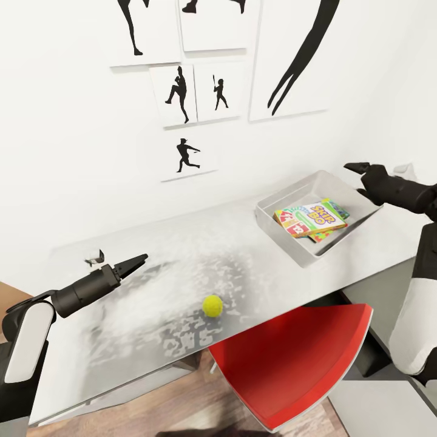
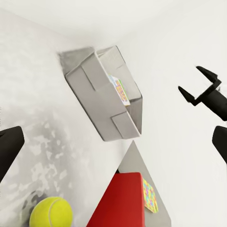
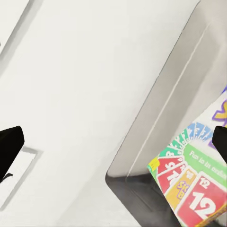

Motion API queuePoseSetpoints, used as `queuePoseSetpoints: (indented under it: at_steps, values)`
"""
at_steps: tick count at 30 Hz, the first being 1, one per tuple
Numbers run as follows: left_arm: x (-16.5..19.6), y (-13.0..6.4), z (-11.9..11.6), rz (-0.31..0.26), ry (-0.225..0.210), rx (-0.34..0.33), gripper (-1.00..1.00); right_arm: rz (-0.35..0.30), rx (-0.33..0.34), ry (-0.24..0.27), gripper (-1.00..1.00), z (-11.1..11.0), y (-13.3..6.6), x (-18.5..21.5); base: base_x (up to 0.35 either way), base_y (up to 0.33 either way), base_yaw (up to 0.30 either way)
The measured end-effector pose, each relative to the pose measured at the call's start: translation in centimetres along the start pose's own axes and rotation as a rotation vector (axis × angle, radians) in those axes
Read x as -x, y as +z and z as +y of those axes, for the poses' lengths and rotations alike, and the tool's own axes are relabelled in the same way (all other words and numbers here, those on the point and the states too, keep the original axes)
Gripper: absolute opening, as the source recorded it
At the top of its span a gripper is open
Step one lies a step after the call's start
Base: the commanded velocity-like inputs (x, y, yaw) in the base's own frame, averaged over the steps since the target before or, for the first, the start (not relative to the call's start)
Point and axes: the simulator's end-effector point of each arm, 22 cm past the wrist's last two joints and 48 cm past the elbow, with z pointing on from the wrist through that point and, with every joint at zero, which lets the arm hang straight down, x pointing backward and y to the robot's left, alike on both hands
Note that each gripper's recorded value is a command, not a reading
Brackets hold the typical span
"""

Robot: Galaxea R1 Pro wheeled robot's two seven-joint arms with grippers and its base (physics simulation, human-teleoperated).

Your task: Put all the toys in the child's room - the three board games (two on the bed and one on the table), the two jigsaw puzzles on the table, and the tennis ball on the table - inside the toy box on the table in the child's room.

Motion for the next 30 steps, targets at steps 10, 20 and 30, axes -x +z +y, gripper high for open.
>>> queuePoseSetpoints:
  at_steps: [10,20,30]
  values:
    - [0.0,0.0,0.0,0.0,-0.002,-0.001,1.0,-0.019,0.017,-0.142,1.0,-0.4,-4.4,-0.6,-0.125,0.0,0.0]
    - [-0.1,0.1,-0.1,0.002,-0.002,-0.005,1.0,0.001,0.212,-0.191,1.0,3.3,-6.1,-1.5,-0.201,0.0,0.0]
    - [0.1,0.0,-0.1,-0.002,-0.002,-0.004,1.0,0.049,0.337,-0.207,1.0,5.3,-7.1,-3.2,-0.036,0.0,0.003]
